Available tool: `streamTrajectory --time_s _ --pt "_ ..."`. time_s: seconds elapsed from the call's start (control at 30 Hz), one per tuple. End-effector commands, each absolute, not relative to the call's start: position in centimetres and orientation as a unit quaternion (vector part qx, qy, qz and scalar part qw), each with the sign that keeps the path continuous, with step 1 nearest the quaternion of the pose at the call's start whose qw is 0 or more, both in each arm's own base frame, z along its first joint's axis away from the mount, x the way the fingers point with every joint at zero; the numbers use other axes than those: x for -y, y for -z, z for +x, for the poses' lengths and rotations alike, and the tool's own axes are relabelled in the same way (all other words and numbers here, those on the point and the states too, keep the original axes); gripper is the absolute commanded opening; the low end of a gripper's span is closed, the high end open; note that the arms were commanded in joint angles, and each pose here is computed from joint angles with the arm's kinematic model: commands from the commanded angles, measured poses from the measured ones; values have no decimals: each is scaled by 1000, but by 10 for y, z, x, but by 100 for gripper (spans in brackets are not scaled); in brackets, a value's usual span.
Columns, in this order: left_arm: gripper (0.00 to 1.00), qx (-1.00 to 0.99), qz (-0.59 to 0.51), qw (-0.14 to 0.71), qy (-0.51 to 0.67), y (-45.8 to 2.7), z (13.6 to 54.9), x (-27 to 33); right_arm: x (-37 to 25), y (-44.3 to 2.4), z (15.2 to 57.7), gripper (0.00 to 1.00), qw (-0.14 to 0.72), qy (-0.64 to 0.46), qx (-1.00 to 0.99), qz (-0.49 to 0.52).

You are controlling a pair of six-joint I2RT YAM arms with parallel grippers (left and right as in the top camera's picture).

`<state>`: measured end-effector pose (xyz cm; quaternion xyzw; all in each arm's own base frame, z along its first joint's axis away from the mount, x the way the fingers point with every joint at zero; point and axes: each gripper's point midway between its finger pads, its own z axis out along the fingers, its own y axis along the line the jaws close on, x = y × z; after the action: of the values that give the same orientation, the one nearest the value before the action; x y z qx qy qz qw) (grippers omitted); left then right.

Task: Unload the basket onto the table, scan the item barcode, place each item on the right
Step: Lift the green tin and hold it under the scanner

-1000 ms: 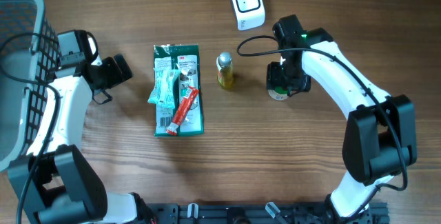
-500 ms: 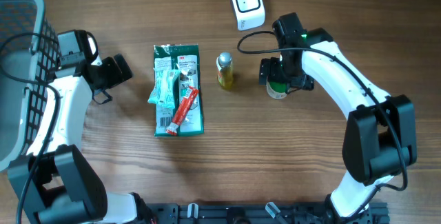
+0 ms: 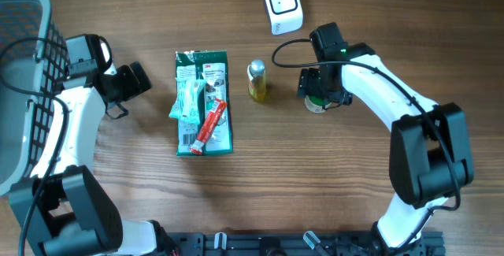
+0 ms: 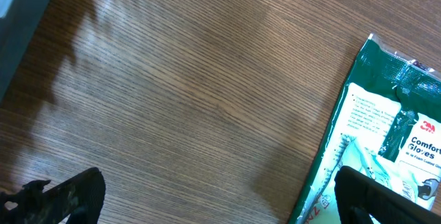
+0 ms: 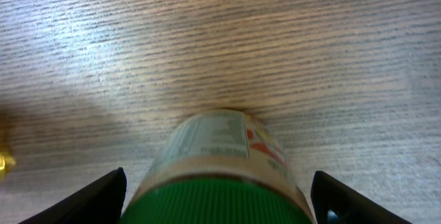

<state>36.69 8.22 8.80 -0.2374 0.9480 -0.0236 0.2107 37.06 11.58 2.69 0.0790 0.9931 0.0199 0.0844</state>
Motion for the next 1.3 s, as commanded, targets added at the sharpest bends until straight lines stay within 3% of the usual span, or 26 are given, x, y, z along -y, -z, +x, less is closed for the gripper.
streamTrajectory --time_s 0.0,0.17,0.33,0.4,0.5,0.6,0.8,0.97,1.13,1.27 --pt "100 -950 -233 208 26 -86 366 -82 -112 -11 365 86 68 -1 -995 79" --pt "100 -950 -233 208 26 -86 366 -82 -111 0 361 84 53 5 -996 78" --pt "100 -950 -233 208 26 -86 366 -82 -117 -17 366 60 58 -12 -995 76" --pt "100 -950 -233 208 26 -86 366 -82 -118 -50 365 55 63 -20 -995 77" --pt "100 -950 -233 208 26 -86 366 -82 -151 -99 335 39 6 -151 -987 54" --pt "100 -950 -233 208 26 -86 366 -82 -200 -147 284 39 -99 -323 -940 42" --pt "100 -950 -233 208 26 -86 366 -82 -232 -197 250 43 -220 -455 -859 85" --pt "100 -950 -233 208 26 -86 366 -82 -234 -198 255 43 -214 -460 -857 93" --pt "100 -950 -233 208 26 -86 366 -82 -215 -169 262 40 -175 -377 -905 92" --pt "100 -950 -233 208 26 -86 366 -82 -166 -127 289 20 -78 -211 -971 85"
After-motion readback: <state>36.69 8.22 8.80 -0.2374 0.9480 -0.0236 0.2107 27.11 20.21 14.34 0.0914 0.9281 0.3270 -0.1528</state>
